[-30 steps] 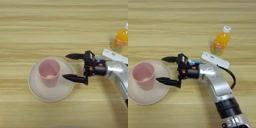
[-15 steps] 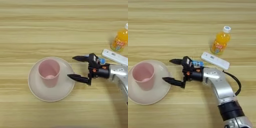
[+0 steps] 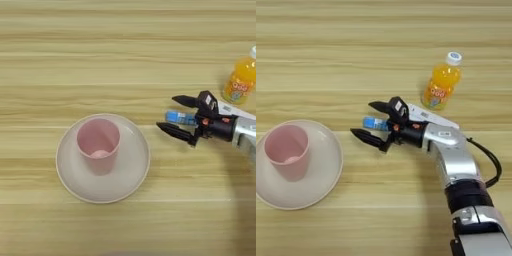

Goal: Move the objects on the table

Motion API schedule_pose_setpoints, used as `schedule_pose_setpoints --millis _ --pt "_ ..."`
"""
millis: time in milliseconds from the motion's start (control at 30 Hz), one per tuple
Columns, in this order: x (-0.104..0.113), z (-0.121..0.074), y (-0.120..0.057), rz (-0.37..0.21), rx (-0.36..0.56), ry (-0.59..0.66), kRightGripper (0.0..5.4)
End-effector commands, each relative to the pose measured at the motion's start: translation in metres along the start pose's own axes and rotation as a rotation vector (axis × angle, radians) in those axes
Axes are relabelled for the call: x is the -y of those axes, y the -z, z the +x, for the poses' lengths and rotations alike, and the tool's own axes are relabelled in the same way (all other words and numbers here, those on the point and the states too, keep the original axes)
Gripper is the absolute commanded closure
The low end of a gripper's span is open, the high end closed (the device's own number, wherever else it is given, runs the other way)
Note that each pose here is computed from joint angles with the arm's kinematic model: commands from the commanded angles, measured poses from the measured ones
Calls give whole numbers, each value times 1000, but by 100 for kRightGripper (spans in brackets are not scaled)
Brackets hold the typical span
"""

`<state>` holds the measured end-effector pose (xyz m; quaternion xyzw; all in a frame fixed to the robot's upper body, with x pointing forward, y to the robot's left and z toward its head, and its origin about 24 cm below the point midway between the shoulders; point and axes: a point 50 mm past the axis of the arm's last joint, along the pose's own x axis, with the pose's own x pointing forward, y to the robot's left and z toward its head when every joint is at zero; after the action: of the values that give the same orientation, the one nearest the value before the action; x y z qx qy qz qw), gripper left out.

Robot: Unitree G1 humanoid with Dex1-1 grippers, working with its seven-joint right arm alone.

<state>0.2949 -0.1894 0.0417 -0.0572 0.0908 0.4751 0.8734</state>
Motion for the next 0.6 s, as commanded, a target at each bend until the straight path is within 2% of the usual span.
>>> schedule_pose_setpoints --millis 33,367,600 --pt "26 -6 -35 -142 44 81 3" --pt "37 -14 -15 -149 -59 116 3" --pt "39 -16 -9 -158 -91 113 3"
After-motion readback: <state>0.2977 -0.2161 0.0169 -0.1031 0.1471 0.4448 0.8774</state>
